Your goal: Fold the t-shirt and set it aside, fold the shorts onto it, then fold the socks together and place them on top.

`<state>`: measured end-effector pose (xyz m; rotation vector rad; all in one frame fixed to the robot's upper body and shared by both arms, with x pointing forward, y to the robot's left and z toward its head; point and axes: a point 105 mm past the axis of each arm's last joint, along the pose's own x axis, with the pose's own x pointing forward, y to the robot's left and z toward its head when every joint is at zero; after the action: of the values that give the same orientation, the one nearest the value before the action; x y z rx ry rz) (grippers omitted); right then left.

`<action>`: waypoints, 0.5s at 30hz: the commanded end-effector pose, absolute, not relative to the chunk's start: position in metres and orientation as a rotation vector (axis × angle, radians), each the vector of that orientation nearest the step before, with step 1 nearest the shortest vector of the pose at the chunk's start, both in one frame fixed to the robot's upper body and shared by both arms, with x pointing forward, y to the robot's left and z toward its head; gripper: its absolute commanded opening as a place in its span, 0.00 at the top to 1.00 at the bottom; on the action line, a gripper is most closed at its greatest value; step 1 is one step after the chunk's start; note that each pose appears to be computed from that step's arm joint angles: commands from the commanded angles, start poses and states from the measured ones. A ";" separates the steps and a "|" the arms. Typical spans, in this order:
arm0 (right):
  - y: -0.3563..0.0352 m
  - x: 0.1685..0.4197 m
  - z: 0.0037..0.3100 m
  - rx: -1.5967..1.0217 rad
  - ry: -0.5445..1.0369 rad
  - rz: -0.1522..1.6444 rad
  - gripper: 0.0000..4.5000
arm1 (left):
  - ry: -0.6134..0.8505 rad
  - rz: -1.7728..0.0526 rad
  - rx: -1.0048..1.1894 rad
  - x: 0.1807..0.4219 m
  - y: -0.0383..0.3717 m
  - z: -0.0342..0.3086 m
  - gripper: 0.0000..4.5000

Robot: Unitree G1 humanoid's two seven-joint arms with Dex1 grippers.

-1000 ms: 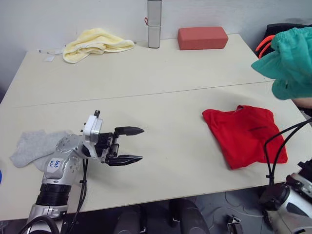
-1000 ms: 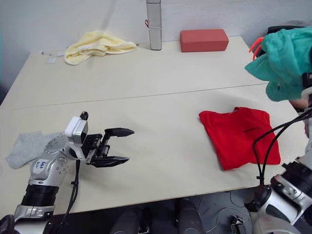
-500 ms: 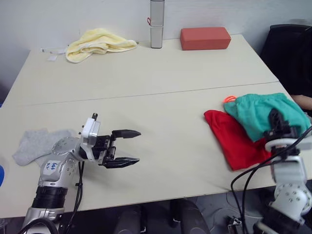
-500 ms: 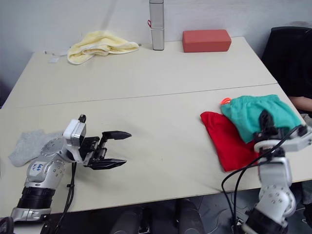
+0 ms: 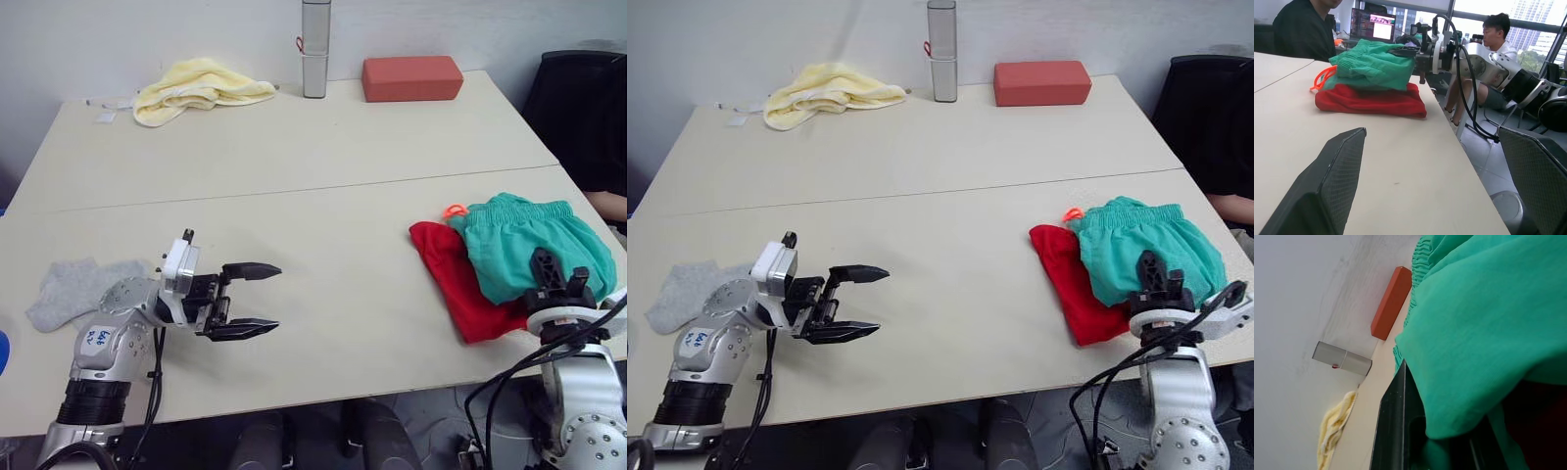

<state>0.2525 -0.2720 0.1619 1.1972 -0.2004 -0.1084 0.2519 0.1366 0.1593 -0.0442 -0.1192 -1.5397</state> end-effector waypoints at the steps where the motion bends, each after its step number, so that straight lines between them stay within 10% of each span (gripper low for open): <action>1: -0.264 0.244 0.158 1.261 -0.123 -0.077 1.00 | -0.159 -1.549 -0.029 0.249 0.135 0.167 0.00; 15: -0.298 0.238 0.184 1.397 -0.283 0.002 1.00 | -0.160 -1.534 -0.022 0.250 0.139 0.167 0.00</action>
<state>0.2420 -0.2849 0.1669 1.3885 -0.1755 -0.0102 0.2523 0.1358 0.1597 -0.0464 -0.1257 -1.5405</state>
